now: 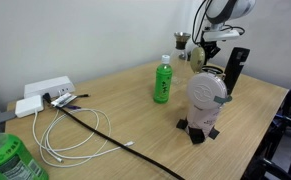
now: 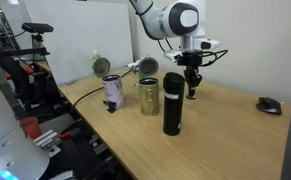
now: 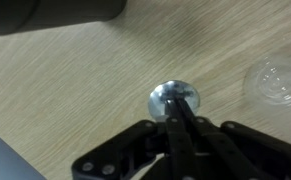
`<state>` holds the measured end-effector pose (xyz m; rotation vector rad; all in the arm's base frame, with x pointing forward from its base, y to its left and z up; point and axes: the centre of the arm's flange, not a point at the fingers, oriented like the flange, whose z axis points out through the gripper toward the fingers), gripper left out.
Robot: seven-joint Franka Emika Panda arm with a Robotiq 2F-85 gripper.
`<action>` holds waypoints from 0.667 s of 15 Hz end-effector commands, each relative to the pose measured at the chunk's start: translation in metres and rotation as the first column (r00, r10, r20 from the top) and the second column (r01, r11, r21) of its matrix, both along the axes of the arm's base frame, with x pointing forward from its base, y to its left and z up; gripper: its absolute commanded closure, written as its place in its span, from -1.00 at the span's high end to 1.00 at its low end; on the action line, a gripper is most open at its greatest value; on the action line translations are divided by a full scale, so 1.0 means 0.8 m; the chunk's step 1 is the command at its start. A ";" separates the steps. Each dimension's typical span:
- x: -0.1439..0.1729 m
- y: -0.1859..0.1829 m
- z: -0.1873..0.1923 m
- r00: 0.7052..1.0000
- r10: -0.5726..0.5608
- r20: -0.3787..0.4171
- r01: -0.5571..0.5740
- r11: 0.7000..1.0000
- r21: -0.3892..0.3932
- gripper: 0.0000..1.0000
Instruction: Remove the silver cap from the bottle
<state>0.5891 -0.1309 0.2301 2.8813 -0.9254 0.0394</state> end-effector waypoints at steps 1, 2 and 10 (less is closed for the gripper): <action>0.000 0.000 0.000 1.000 0.000 0.000 0.000 1.000 0.000 -0.89; 0.000 0.000 0.000 1.000 0.000 0.000 0.000 1.000 0.000 -0.97; 0.009 -0.037 -0.037 0.988 -0.152 -0.016 0.153 0.982 0.113 -0.97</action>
